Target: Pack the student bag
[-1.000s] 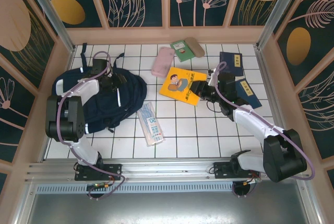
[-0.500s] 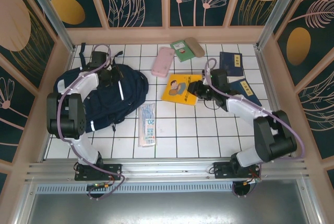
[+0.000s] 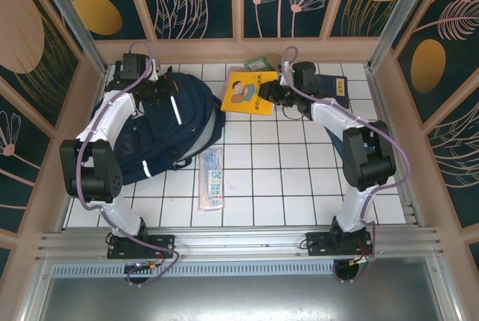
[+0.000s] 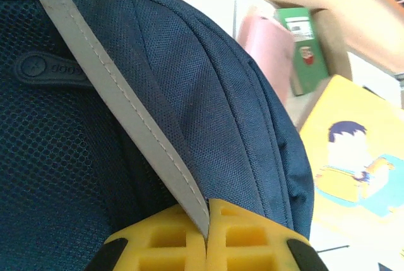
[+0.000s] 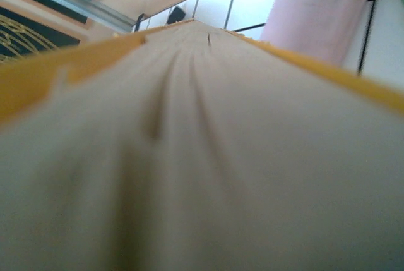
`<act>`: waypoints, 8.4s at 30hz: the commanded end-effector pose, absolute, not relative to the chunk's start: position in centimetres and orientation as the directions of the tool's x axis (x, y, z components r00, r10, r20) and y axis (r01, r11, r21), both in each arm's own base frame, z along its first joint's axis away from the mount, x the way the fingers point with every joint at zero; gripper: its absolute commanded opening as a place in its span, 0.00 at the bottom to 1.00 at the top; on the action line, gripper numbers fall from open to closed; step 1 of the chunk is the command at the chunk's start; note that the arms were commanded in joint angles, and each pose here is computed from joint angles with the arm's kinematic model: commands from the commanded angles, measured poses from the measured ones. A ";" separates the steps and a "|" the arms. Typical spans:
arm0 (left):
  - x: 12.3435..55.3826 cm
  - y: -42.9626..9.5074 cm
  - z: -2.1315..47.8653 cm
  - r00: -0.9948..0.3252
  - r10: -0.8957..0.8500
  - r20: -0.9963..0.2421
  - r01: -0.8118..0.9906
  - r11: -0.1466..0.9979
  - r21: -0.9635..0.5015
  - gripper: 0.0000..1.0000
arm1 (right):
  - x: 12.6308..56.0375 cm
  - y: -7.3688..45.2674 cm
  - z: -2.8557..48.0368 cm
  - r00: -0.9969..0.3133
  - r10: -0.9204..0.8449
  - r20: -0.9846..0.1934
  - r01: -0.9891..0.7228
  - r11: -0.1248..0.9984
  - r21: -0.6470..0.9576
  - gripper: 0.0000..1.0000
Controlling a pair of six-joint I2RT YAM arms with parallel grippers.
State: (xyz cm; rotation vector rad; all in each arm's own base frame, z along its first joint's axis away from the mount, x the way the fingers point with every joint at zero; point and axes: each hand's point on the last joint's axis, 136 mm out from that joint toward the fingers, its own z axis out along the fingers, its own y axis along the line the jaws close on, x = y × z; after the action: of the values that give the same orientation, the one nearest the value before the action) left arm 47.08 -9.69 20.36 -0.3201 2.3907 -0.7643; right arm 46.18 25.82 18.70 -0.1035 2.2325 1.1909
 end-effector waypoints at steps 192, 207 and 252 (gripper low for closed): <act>36.7 -37.2 9.3 -0.970 -0.231 -0.077 -0.089 0.632 -0.770 0.53 | 27.8 11.7 7.4 -0.847 0.521 -0.104 0.303 0.635 0.711 0.90; 33.0 -39.7 5.9 -0.996 -0.089 -0.006 -0.055 0.673 -0.737 0.53 | 29.3 10.2 5.5 -0.823 0.527 -0.213 0.298 0.718 0.629 0.87; 32.9 -39.1 1.7 -0.989 0.094 0.112 -0.018 0.679 -0.734 0.51 | 31.7 17.1 7.5 -0.917 0.353 -0.188 0.118 0.689 0.715 0.31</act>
State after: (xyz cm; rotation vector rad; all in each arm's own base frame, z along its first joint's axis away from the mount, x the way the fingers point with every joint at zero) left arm 34.37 -38.72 3.13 0.0177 2.9282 -1.2698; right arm 30.56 14.87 4.03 0.5087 2.6587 0.9895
